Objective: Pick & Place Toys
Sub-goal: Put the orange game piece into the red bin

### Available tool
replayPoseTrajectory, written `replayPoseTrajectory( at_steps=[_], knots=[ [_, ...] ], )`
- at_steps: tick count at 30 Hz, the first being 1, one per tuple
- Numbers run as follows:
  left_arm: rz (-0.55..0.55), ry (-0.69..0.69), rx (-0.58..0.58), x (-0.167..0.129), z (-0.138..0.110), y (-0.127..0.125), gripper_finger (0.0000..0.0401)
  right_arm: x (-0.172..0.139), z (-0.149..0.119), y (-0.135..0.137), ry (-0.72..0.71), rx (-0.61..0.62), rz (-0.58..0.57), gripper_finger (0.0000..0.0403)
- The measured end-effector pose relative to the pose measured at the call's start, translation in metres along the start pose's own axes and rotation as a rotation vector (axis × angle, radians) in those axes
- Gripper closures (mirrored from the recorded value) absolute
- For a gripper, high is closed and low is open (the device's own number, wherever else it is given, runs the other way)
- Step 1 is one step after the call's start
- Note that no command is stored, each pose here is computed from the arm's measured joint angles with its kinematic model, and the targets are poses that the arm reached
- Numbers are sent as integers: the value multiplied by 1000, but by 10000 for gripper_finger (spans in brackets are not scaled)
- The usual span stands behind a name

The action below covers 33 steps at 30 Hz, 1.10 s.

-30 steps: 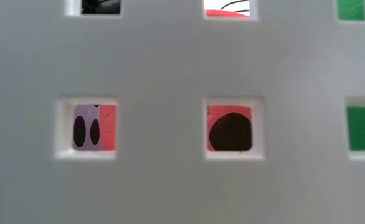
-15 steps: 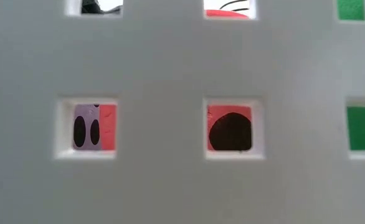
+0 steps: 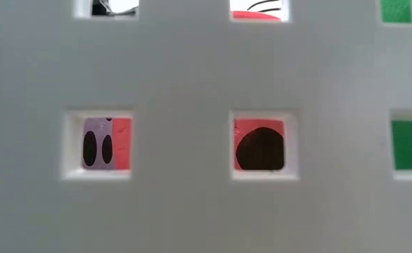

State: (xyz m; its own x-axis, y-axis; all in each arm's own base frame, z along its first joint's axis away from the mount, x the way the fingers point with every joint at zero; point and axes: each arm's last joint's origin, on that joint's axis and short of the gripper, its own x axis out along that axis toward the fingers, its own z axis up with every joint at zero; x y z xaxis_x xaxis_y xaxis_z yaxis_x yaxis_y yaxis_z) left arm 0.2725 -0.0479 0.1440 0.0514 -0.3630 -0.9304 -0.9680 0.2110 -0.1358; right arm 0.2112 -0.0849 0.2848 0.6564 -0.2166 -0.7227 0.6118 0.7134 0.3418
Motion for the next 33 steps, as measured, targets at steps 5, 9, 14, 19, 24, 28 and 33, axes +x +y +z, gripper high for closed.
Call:
replayPoseTrajectory(
  at_steps=[5, 9, 14, 19, 24, 28, 33],
  knots=[
    [2, 1, 9, 1, -2, 0, 202, 0, 0, 0, 3, -4, 5, 94],
    [2, 4, 11, 1, -2, 0, 246, 0, 0, 0, 4, -5, 8, 94],
    [15, 5, 49, 1, -2, 1, 292, 0, 0, 1, 12, -6, 24, 94],
    [78, 5, 47, 0, -1, 8, 299, 0, -1, 1, 19, -6, 38, 94],
    [134, 8, 39, -1, -1, 14, 299, 0, -1, 1, 19, 1, 38, 94],
    [135, -2, 76, -3, -2, 14, 297, 0, 0, 1, 19, 4, 38, 94],
    [116, -6, 154, -8, -4, 14, 280, 0, 0, 1, 17, 4, 39, 94]
  ],
)
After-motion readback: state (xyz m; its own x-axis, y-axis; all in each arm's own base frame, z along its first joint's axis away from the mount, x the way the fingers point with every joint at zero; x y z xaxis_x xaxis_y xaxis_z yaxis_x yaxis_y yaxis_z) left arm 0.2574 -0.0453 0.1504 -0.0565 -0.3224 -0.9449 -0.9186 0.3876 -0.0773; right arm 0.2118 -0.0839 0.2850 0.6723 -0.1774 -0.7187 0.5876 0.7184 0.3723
